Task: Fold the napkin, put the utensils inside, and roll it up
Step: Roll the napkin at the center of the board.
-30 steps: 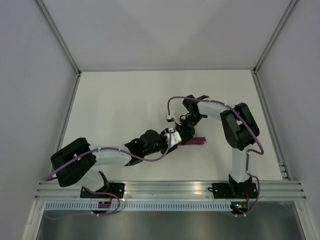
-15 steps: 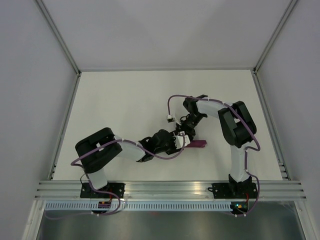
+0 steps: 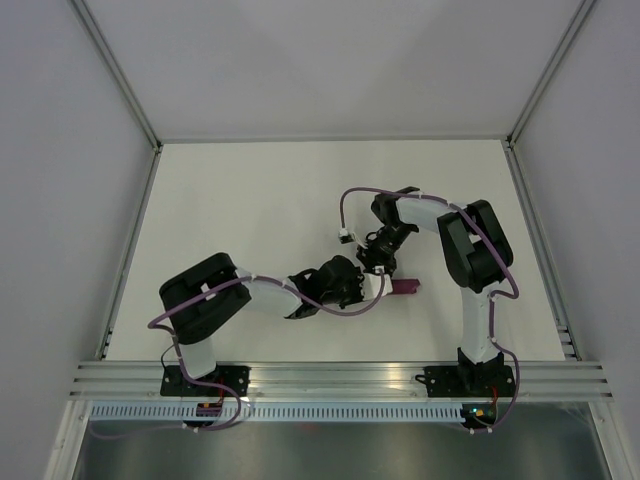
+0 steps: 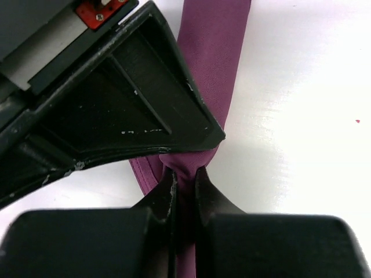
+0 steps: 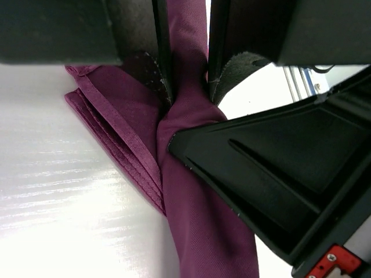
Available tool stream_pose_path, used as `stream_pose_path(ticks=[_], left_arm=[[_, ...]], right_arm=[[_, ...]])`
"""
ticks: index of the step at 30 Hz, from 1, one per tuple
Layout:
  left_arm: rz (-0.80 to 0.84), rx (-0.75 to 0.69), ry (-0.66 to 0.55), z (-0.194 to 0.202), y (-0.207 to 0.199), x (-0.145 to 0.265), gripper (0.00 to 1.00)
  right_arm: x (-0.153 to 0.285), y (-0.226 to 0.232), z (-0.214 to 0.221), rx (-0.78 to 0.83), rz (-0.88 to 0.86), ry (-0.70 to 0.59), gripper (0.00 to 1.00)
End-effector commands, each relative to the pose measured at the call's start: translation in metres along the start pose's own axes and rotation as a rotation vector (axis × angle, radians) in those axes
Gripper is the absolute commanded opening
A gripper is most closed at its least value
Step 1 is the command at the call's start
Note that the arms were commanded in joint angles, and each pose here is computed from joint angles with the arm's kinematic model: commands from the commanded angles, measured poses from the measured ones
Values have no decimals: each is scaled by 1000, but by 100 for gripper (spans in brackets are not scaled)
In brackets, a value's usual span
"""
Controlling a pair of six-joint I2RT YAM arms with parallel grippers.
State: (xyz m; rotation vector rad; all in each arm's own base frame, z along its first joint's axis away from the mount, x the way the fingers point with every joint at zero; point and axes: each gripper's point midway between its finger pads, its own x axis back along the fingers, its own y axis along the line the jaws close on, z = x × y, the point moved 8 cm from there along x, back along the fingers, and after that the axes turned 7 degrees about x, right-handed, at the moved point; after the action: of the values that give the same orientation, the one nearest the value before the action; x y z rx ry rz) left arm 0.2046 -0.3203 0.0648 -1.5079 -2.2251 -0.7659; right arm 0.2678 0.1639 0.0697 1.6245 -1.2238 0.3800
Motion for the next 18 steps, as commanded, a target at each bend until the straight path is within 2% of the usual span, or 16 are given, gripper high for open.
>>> stream_pose_path(ticks=[1, 3, 4, 7, 12, 18], left_arm=[[59, 37, 143, 25, -7, -9, 2], [84, 53, 172, 29, -11, -9, 2], [106, 65, 179, 31, -14, -9, 2], [132, 97, 206, 36, -17, -9, 2], [171, 157, 236, 45, -20, -8, 2], [219, 224, 257, 48, -20, -9, 2]], right_arm=[[-29, -31, 36, 27, 84, 219, 27], [-24, -32, 31, 34, 102, 203, 35], [-22, -33, 28, 29, 110, 194, 43], [-12, -32, 17, 37, 127, 149, 53], [15, -31, -3, 25, 149, 27, 62], [52, -34, -15, -31, 215, -131, 65]])
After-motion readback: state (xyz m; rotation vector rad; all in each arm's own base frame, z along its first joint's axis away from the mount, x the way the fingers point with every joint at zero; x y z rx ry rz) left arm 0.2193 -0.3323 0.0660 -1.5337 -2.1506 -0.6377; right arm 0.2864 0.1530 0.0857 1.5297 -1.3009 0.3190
